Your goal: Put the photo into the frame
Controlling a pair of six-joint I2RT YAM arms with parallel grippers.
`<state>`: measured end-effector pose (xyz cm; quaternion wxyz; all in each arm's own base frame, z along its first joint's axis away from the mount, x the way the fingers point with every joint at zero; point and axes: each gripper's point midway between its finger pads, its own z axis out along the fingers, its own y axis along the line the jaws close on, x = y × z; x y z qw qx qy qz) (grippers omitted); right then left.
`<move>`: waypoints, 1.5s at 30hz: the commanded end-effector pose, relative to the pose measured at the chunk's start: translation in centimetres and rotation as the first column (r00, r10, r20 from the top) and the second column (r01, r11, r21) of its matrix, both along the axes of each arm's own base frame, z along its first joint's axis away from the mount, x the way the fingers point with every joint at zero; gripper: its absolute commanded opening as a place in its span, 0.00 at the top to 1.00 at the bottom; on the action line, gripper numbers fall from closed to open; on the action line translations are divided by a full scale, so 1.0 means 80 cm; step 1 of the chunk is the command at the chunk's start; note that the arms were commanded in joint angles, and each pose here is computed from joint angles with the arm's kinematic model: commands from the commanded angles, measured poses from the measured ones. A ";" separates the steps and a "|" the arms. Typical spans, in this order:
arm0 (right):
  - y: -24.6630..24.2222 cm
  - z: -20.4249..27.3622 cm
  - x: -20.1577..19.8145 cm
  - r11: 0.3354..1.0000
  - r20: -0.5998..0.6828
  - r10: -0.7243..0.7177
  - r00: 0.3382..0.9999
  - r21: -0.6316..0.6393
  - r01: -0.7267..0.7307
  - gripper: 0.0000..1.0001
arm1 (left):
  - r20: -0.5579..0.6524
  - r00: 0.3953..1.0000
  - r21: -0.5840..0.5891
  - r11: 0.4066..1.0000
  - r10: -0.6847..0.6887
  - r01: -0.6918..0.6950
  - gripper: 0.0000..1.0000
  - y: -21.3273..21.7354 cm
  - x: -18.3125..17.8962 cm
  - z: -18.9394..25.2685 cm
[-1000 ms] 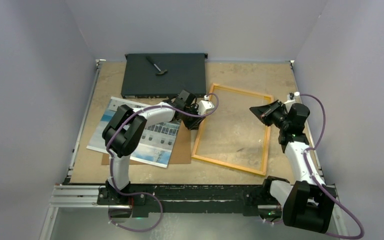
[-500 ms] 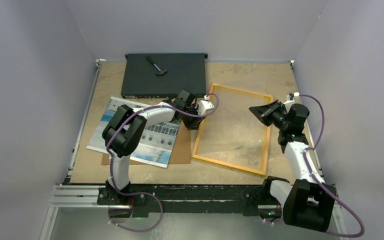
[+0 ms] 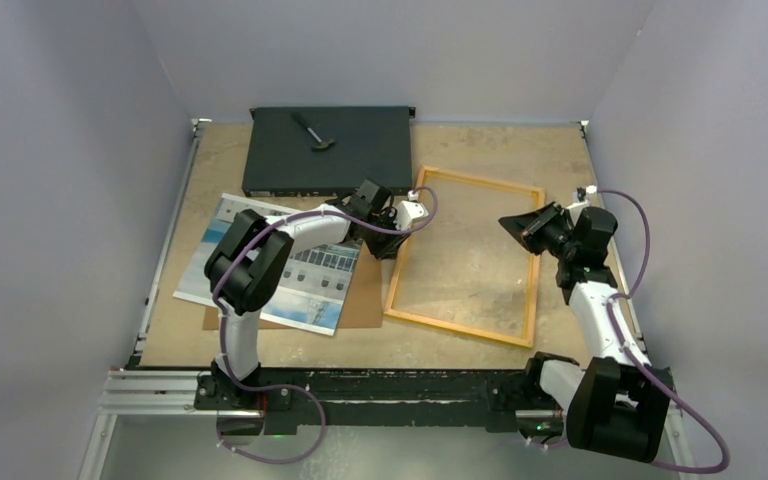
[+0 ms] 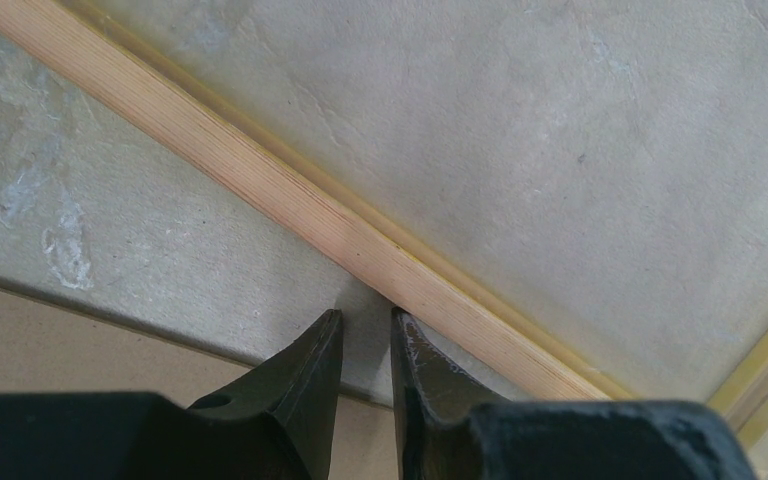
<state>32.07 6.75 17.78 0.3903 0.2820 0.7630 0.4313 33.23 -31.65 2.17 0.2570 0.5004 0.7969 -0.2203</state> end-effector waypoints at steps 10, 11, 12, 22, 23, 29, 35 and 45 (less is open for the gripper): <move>-0.008 -0.008 0.001 0.987 -0.009 0.035 0.999 -0.158 -0.036 0.61 | -0.015 1.000 -0.023 1.000 -0.018 0.017 0.79 0.000 -0.002 0.014; -0.009 -0.008 0.002 0.985 -0.009 0.037 0.999 -0.169 -0.038 0.59 | -0.015 1.000 -0.025 1.000 -0.016 0.016 0.79 0.001 -0.002 0.014; -0.011 -0.008 0.003 0.982 -0.006 0.038 0.999 -0.184 -0.038 0.58 | -0.014 1.000 -0.025 1.000 -0.016 0.016 0.80 0.001 -0.002 0.014; -0.039 -0.025 0.006 0.953 -0.050 -0.052 0.997 -0.302 0.034 0.30 | -0.024 1.000 -0.027 0.999 -0.018 0.018 0.80 0.001 -0.003 0.011; -0.042 -0.028 0.004 0.947 -0.062 -0.062 0.996 -0.318 0.039 0.29 | -0.025 1.000 -0.029 0.999 -0.018 0.017 0.80 0.000 -0.003 0.012; -0.055 -0.033 0.004 0.926 -0.084 -0.096 0.992 -0.374 0.058 0.21 | -0.027 0.999 -0.027 0.999 -0.018 0.017 0.81 0.000 -0.002 0.010; -0.054 -0.047 0.009 0.929 -0.111 -0.092 0.990 -0.367 0.045 0.19 | -0.028 0.999 -0.030 0.999 -0.015 0.014 0.81 0.000 -0.002 0.011; -0.067 -0.067 0.023 0.903 -0.150 -0.157 0.976 -0.423 0.080 0.17 | -0.026 1.000 -0.035 0.999 -0.017 0.016 0.81 -0.001 -0.001 0.014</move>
